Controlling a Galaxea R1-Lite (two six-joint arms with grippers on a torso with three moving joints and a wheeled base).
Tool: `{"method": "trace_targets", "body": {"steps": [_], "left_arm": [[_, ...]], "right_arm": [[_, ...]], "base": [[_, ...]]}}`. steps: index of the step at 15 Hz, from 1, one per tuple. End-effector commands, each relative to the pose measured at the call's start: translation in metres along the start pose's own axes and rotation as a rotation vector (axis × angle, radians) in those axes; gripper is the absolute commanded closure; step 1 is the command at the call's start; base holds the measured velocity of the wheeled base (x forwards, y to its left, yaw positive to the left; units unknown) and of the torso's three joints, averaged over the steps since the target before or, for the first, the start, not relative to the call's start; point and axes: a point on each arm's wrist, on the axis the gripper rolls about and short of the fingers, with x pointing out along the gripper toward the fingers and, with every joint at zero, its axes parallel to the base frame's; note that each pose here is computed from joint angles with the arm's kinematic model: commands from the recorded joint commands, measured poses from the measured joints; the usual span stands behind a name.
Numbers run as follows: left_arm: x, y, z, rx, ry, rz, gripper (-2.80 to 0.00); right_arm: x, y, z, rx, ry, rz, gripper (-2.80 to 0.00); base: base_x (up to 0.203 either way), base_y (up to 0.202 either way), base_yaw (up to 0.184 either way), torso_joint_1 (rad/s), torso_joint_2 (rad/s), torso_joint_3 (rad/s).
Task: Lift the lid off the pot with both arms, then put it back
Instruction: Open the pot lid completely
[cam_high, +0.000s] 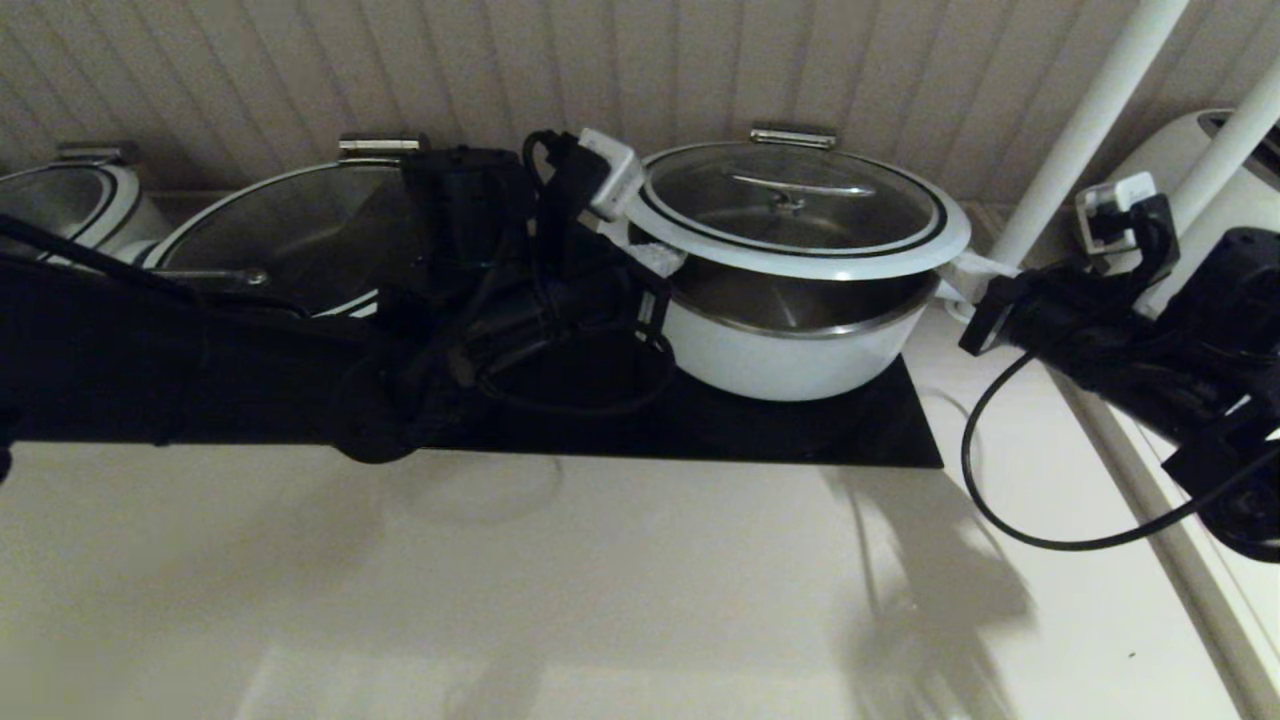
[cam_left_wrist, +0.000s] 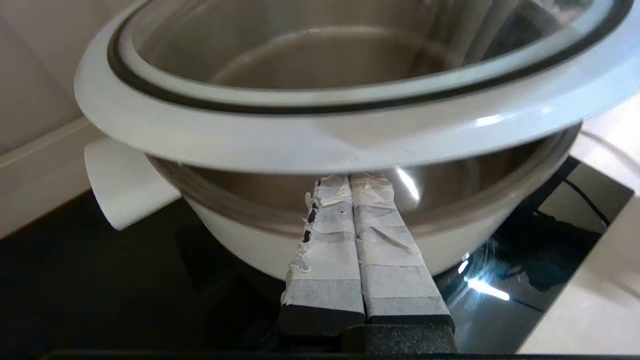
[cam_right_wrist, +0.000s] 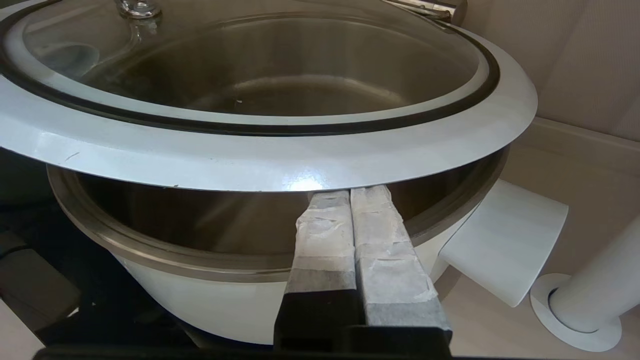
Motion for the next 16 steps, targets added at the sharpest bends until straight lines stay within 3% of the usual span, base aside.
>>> {"method": "trace_targets", "body": {"steps": [1,16], "left_arm": [[0.005,0.002,0.0,0.003,-0.008,0.004,0.0],[0.014,0.01,0.016,0.011,-0.048,0.02,0.0]], "right_arm": [[-0.001,0.001,0.004,-0.007,-0.015,0.002,0.0],[-0.074,0.025,0.003,0.023,0.083,0.007,0.0]], "base": [[0.0,0.0,0.0,0.0,0.0,0.0],[0.0,0.0,0.0,0.0,0.0,0.0]]}}
